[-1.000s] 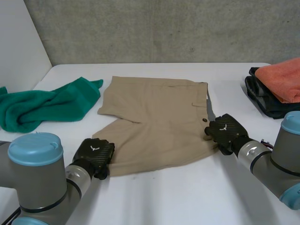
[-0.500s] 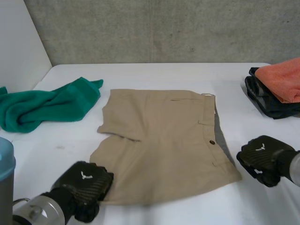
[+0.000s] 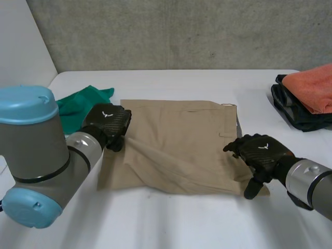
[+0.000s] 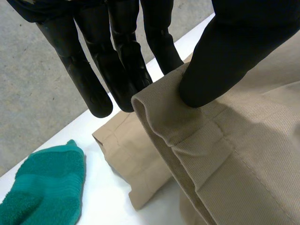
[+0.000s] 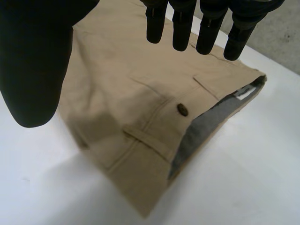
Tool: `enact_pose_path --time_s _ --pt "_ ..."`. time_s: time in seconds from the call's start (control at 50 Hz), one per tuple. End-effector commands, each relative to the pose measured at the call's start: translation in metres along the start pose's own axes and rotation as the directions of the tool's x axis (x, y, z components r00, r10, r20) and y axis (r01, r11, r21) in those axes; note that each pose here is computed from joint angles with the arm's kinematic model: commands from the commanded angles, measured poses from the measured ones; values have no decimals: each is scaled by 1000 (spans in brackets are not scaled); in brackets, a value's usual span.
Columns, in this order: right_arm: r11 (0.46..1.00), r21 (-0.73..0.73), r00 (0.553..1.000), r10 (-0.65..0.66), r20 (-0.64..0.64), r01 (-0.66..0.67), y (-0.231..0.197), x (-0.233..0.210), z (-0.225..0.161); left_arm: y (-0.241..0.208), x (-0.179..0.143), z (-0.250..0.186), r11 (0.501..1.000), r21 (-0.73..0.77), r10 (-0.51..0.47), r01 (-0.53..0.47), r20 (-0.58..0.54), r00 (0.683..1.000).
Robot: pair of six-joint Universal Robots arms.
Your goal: Fold the laundry.
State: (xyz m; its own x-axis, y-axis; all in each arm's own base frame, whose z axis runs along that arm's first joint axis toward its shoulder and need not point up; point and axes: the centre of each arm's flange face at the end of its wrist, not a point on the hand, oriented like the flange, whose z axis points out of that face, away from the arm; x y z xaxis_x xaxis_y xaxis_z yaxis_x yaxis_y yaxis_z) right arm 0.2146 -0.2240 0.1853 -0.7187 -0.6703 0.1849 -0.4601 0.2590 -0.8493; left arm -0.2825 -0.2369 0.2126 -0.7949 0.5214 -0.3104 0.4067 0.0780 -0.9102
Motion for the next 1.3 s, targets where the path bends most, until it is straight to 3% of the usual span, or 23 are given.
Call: enact_pose_path --time_s 0.02,0.24,0.4,0.52,0.64,0.7,0.82,0.9,0.96,1.06,1.3 --pt "1000 -12 1000 26 4 -26 21 -9 8 -4 -1 0 1000 10 -1 1 3 1000" --pt "995 -42 979 -102 -178 96 44 13 39 -2 0 -3 1000 -9 -15 15 13 1000" --pt "963 38 930 -245 -274 265 2 20 2 3 8 -56 985 -170 9 -21 -70 997" --pt "928 -68 908 -373 -192 367 -7 9 -33 6 20 -116 952 -296 22 -76 -182 983" --pt "870 -255 898 -440 -17 421 4 5 -62 17 43 -165 918 -344 62 -195 -361 930" --pt "868 -225 889 -458 -13 443 -1 7 -61 17 46 -166 920 -330 77 -213 -381 921" --pt "907 -124 904 -415 -104 402 -8 23 -30 10 46 -123 962 -220 92 -163 -303 949" --pt "939 -74 927 -344 -149 336 -12 37 4 -4 27 -58 989 -86 103 -116 -148 984" --pt "947 -22 928 -318 -192 320 -21 46 24 -10 14 -23 993 -24 113 -115 -73 991" --pt "939 56 916 -316 -245 339 -37 51 57 -17 3 51 979 127 154 -159 46 987" --pt "870 235 857 -316 -407 433 -45 75 165 7 -2 167 927 281 204 -250 183 962"
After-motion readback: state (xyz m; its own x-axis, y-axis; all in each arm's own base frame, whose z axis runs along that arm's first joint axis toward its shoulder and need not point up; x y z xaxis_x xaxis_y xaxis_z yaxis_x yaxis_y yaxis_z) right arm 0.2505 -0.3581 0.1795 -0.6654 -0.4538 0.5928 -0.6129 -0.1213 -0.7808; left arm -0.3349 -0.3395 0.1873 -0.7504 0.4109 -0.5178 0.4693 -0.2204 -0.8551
